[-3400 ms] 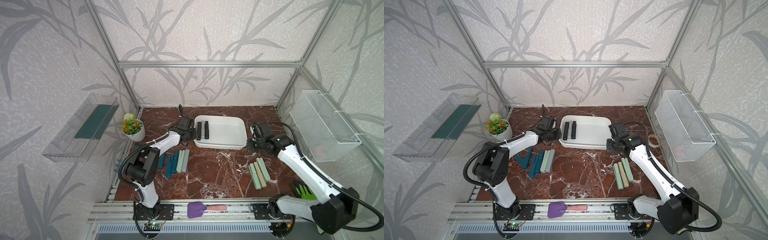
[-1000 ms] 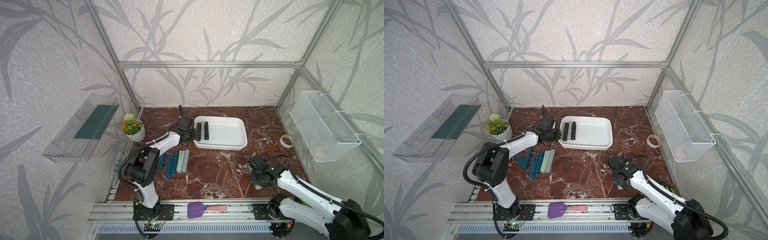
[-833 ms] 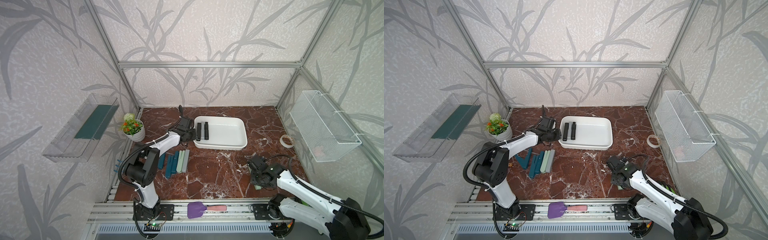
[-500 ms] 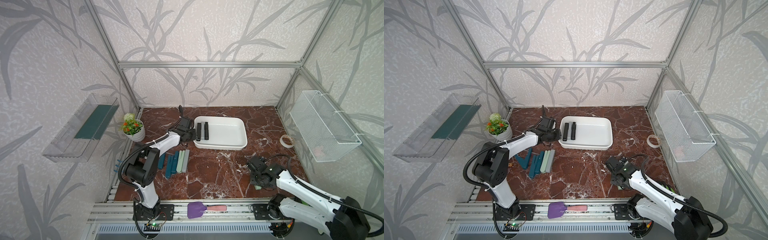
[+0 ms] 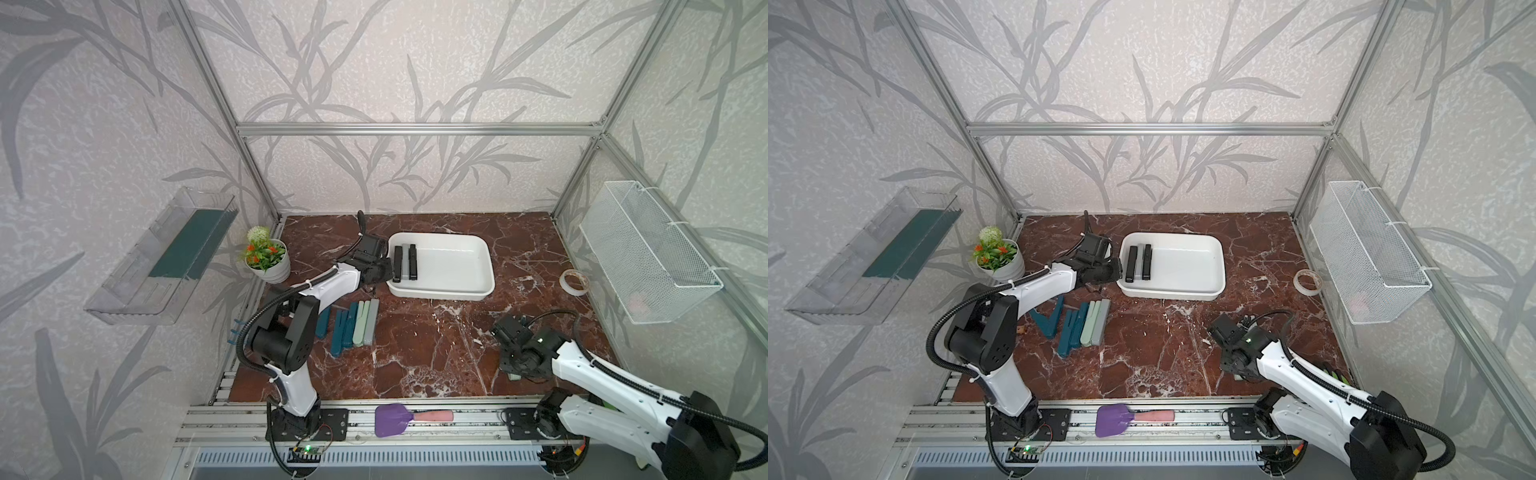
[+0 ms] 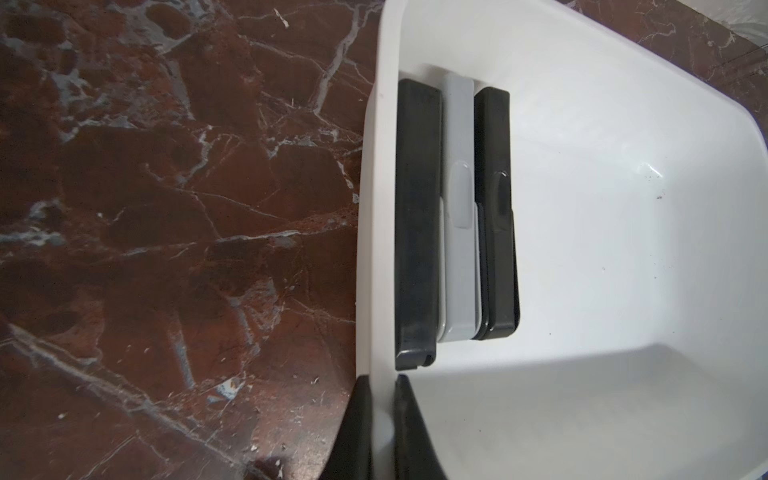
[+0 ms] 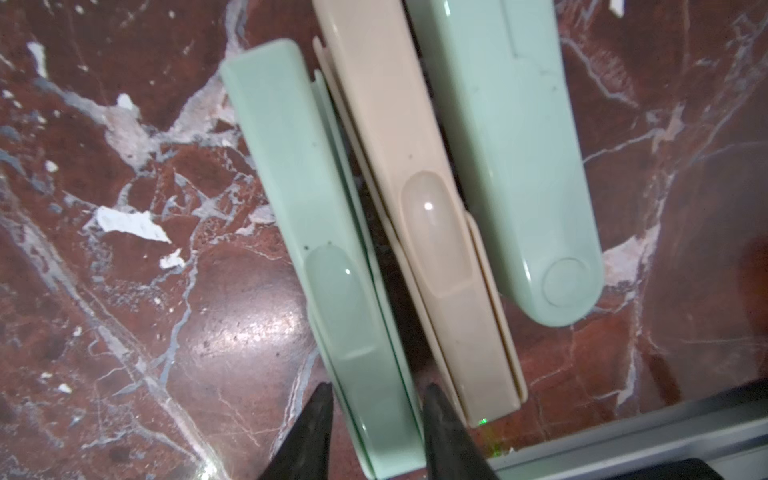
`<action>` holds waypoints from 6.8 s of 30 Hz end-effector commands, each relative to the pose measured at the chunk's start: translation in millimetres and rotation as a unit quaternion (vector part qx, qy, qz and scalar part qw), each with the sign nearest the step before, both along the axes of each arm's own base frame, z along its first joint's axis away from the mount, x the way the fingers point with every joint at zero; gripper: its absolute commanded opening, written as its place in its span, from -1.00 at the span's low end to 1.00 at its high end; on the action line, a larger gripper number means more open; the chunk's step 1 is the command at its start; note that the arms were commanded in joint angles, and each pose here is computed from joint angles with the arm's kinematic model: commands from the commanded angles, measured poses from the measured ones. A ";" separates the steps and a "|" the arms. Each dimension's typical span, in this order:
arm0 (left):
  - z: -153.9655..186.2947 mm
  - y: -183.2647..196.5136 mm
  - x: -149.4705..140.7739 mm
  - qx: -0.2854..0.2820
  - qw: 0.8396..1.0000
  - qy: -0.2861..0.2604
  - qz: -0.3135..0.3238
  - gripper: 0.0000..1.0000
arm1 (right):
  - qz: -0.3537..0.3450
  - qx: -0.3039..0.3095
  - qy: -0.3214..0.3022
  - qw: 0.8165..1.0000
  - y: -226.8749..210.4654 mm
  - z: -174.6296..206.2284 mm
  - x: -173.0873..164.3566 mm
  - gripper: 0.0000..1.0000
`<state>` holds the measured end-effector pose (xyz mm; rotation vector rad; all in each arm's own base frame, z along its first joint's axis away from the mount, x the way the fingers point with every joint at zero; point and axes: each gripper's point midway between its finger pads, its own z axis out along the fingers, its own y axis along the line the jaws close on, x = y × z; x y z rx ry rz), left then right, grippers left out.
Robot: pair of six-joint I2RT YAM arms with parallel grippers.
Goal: Put the pruning pliers into the storage box
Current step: Pick up the pruning pliers from the center of the board, then place the pruning pliers in the storage box, then pick up the pruning pliers from the center of the board.
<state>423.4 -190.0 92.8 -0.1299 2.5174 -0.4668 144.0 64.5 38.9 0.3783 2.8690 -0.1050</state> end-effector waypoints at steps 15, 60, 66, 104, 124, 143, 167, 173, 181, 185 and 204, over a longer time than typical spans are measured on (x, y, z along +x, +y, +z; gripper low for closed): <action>8.1 -2.4 7.1 -0.003 1.000 -0.021 -0.002 -0.80 | 0.017 0.005 -0.004 1.000 12.0 -8.8 11.4 -0.44; 16.1 1.4 9.5 -0.012 0.999 -0.037 0.025 -0.80 | 0.218 0.134 -0.171 0.951 224.0 63.1 315.0 -0.68; 18.7 -0.6 10.4 -0.014 0.999 -0.038 0.021 -0.80 | 0.188 0.134 -0.161 0.960 223.6 47.9 323.1 -0.67; 15.6 -0.7 6.5 -0.022 0.999 -0.037 0.022 -0.80 | 0.116 0.189 -0.127 0.967 244.5 14.7 332.4 -0.28; 21.5 -0.5 8.6 -0.019 0.999 -0.043 0.021 -0.80 | 0.168 0.204 -0.174 0.949 230.3 108.3 326.1 -0.25; 34.1 4.9 -1.8 -0.007 0.999 -0.053 0.007 -0.80 | -0.001 0.009 -0.016 1.000 -31.5 88.9 79.4 -0.26; 11.3 1.9 -3.3 -0.013 0.999 -0.034 0.007 -0.80 | -0.070 0.022 0.057 0.996 -29.6 27.2 23.4 -0.01; 10.8 2.3 -2.5 -0.010 0.999 -0.034 0.006 -0.80 | -0.093 0.025 0.037 0.995 -33.2 20.0 19.4 0.02; 12.1 3.7 -3.2 -0.006 0.999 -0.035 0.007 -0.80 | -0.100 0.029 0.052 0.993 -31.5 0.2 14.7 0.06; 13.0 4.2 -2.6 -0.004 0.999 -0.036 0.008 -0.80 | -0.091 0.034 0.054 0.994 -28.7 -4.6 14.4 0.06; 10.4 5.7 -2.4 0.000 0.999 -0.033 0.010 -0.80 | -0.039 -0.010 0.045 0.998 -12.8 -7.3 25.7 -0.21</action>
